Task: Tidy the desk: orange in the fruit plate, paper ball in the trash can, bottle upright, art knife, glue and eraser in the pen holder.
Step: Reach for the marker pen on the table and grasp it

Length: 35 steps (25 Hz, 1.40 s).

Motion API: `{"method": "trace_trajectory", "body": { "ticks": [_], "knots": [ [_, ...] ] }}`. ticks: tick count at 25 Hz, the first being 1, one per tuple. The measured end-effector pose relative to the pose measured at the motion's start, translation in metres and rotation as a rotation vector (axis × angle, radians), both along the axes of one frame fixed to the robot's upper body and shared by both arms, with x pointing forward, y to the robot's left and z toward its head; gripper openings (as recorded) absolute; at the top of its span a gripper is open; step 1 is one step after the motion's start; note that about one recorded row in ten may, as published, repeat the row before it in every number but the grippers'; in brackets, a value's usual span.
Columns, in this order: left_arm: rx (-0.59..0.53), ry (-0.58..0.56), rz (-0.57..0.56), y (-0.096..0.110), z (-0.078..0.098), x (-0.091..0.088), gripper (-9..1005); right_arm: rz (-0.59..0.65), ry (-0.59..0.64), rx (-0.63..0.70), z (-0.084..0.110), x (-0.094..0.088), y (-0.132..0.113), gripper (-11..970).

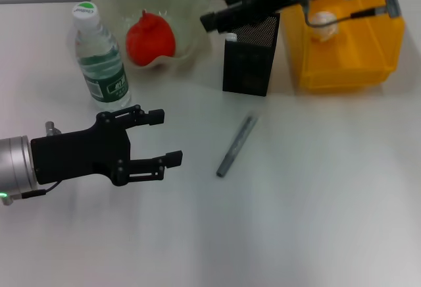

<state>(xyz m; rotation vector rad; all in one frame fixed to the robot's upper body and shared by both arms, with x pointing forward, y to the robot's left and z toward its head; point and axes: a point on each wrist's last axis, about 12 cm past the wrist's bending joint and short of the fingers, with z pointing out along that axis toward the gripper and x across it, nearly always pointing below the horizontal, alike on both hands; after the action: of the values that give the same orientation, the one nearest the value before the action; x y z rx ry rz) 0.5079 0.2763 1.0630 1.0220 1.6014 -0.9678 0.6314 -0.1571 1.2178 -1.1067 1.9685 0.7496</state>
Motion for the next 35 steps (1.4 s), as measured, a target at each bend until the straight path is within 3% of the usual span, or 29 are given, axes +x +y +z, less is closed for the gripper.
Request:
{"method": "trace_trajectory", "body": {
  "ticks": [2,4,7,8,11,13,14,18,19,20,26,35],
  "knots": [
    [0.0,-0.002,-0.001,0.0,0.0,0.001,842,0.033,-0.015,0.04,-0.007,-0.007,-0.008,718],
    [0.0,-0.004,0.002,-0.001,0.001,0.002,842,0.076,-0.052,0.128,-0.029,-0.025,-0.03,717],
    [-0.001,-0.004,0.004,-0.001,0.001,0.003,842,0.086,-0.061,0.152,-0.035,-0.029,-0.036,715],
    [-0.004,-0.004,0.009,-0.001,0.002,0.003,842,0.096,-0.071,0.198,-0.047,-0.039,-0.05,714],
    [-0.008,-0.002,0.013,-0.001,0.002,0.004,842,0.109,-0.089,0.247,-0.06,-0.049,-0.063,714],
    [-0.015,-0.003,0.019,-0.001,0.003,0.005,842,0.092,-0.114,0.309,-0.086,-0.065,-0.082,715],
    [-0.019,-0.002,0.022,-0.001,0.003,0.005,842,0.092,-0.114,0.309,-0.086,-0.065,-0.082,715],
    [-0.032,0.006,0.038,0.0,0.003,0.005,842,0.032,-0.106,0.351,-0.128,-0.089,-0.101,715],
    [-0.032,0.006,0.038,0.0,0.003,0.005,842,0.032,-0.106,0.351,-0.128,-0.089,-0.101,715],
    [-0.033,0.007,0.041,0.0,0.004,0.006,842,0.018,-0.106,0.345,-0.139,-0.099,-0.106,715],
    [-0.037,0.016,0.049,0.0,0.006,0.01,842,-0.001,-0.184,0.297,-0.163,-0.128,-0.121,714],
    [-0.087,0.059,0.08,-0.003,0.015,0.019,842,-0.076,-0.319,0.277,-0.184,-0.157,-0.14,715]
  ]
}}
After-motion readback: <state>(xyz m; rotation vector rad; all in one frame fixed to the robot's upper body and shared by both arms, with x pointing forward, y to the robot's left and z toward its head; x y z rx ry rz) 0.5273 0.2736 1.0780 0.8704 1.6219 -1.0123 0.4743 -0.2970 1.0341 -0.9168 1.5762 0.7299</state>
